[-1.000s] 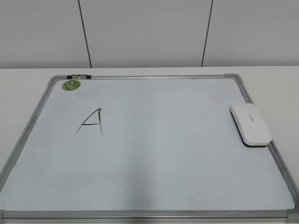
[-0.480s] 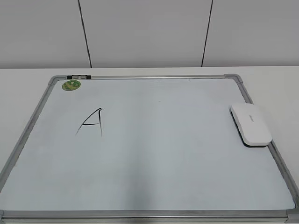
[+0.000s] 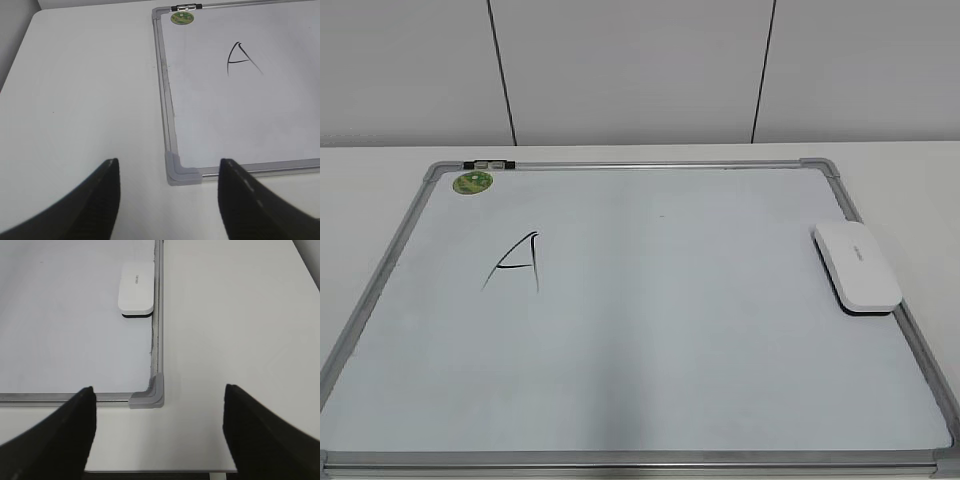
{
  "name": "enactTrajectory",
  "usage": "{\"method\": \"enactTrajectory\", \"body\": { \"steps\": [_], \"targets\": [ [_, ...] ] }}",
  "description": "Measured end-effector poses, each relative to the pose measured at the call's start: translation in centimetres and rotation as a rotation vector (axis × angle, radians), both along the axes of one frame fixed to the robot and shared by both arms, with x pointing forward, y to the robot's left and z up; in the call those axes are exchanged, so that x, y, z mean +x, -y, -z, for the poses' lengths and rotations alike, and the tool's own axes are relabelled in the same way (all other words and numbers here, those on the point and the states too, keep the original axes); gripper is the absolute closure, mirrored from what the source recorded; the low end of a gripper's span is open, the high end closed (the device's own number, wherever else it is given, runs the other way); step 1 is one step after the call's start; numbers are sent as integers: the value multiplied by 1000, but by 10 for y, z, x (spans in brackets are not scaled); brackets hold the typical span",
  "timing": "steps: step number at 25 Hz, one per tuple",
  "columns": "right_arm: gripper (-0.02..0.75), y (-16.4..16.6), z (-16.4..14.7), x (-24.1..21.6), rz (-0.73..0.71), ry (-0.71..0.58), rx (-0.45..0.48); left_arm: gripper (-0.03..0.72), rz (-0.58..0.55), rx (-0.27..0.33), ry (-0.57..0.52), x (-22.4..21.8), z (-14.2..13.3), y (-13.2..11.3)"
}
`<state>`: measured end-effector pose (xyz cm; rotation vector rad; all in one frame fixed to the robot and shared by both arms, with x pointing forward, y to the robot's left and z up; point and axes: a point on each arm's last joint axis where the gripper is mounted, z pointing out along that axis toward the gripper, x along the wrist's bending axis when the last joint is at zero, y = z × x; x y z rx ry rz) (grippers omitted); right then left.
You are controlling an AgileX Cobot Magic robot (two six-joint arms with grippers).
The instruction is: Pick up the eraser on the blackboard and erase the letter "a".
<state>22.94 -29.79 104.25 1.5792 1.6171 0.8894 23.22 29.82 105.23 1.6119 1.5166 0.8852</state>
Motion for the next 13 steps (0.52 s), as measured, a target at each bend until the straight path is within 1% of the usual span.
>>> {"method": "enactTrajectory", "body": {
  "steps": [13],
  "targets": [
    [151, 0, 0, 0, 0, -2, 0, 229, 0, 0, 0, 0, 0, 0]
  ]
}}
